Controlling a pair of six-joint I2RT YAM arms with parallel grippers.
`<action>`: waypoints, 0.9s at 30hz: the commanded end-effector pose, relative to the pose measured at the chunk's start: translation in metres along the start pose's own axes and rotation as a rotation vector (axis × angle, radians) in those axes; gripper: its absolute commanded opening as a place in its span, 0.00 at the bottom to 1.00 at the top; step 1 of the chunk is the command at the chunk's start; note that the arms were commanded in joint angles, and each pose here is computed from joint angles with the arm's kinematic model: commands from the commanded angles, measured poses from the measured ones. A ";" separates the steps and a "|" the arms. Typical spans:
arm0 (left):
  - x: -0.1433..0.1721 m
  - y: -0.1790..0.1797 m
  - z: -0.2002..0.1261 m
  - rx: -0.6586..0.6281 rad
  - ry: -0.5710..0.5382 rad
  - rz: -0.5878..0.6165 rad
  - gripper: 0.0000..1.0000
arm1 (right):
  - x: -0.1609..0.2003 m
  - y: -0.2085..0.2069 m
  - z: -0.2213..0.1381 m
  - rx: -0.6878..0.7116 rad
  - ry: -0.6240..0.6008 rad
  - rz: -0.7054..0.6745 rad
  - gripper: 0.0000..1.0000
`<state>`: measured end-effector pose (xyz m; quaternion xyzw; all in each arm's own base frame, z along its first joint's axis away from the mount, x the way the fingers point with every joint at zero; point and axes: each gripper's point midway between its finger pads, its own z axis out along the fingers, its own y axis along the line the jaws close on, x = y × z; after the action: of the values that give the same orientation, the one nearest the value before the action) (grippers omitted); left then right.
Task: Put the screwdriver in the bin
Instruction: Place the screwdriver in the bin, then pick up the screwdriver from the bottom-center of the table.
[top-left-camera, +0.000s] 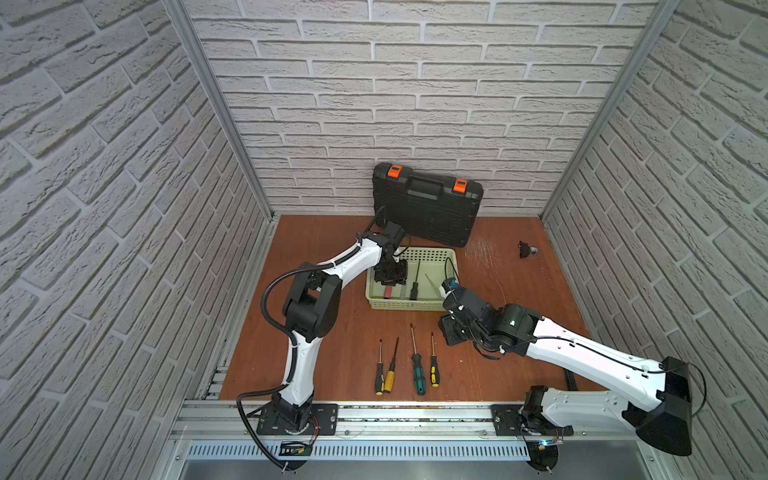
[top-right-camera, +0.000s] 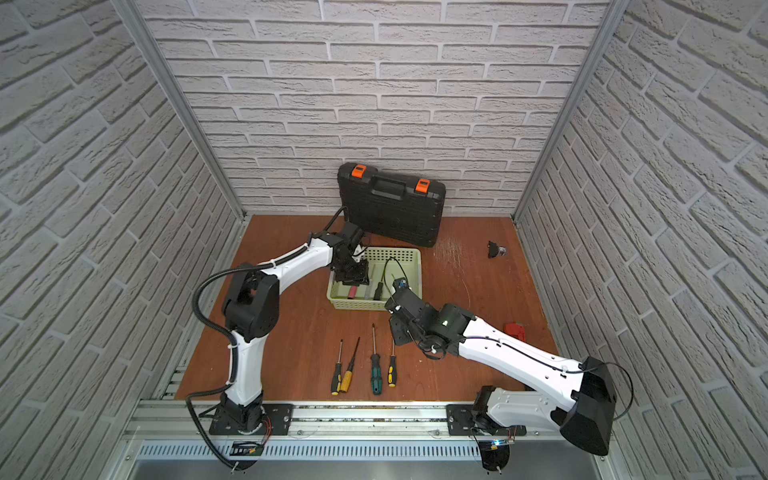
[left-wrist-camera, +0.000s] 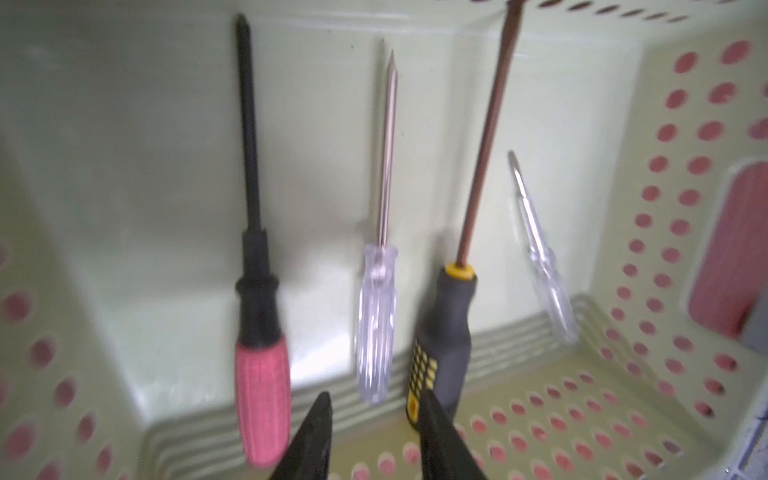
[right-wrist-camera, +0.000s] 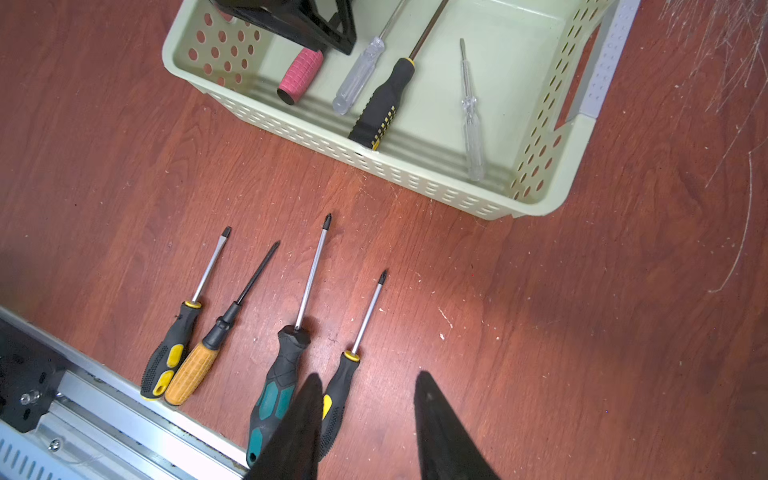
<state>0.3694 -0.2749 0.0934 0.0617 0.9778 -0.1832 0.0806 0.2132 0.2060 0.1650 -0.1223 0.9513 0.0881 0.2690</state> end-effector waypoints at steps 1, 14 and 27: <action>-0.002 0.004 -0.055 0.019 -0.121 0.010 0.41 | -0.004 0.002 -0.003 0.019 0.021 -0.013 0.39; 0.079 0.069 -0.108 -0.108 -0.208 -0.086 0.48 | 0.060 0.021 0.041 0.070 0.221 0.038 0.50; 0.087 0.101 -0.102 -0.139 -0.223 -0.176 0.48 | 0.113 0.034 0.078 0.068 0.369 0.096 0.54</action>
<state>0.2802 -0.1416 0.1348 -0.0391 0.9776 -0.1292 0.1614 0.1498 0.2227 0.0459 -0.0957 0.9912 0.0166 0.0903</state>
